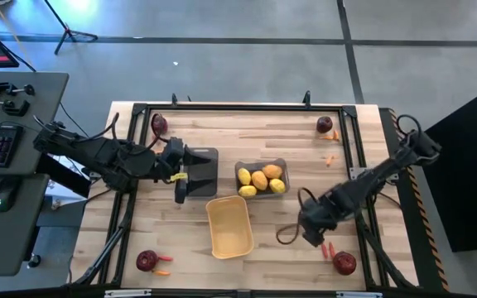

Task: Sort produce into baskets
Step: Put the apple into the yellow bin

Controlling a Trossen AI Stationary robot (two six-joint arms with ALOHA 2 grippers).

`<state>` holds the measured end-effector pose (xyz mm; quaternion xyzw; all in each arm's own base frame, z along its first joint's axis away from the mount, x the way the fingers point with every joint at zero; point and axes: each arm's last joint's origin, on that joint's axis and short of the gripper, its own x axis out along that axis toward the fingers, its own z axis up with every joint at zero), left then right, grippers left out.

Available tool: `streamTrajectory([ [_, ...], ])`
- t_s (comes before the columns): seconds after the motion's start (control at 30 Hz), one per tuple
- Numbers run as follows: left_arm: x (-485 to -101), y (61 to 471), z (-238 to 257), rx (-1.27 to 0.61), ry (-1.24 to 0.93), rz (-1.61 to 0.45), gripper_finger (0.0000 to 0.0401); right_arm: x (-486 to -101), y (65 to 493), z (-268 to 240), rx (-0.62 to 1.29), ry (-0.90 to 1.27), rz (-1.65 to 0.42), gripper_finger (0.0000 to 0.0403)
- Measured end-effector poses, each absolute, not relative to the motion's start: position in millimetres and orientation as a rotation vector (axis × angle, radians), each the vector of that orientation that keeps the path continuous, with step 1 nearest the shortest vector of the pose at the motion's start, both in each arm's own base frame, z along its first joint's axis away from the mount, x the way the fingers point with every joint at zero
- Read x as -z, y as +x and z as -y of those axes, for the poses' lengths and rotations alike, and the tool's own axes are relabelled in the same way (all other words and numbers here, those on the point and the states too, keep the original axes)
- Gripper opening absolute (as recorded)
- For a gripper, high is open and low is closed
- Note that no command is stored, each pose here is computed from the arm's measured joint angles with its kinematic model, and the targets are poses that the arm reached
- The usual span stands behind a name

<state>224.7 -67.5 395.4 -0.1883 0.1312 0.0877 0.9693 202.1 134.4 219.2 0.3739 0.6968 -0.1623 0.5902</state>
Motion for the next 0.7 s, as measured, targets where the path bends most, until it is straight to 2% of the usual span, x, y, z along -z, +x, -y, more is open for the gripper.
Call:
streamTrajectory([
  [0.13,-395,226,64,-0.168,-0.369,-0.271,0.0314,-214,188,-151,0.467,0.925,-1.647,0.0366],
  [0.47,-395,227,61,-0.147,-0.362,-0.281,0.0314,-215,175,-171,0.351,0.893,-1.721,0.0366],
  [0.7,-395,227,61,-0.146,-0.352,-0.282,0.0314,-217,178,-177,0.295,0.93,-1.685,0.0369],
])
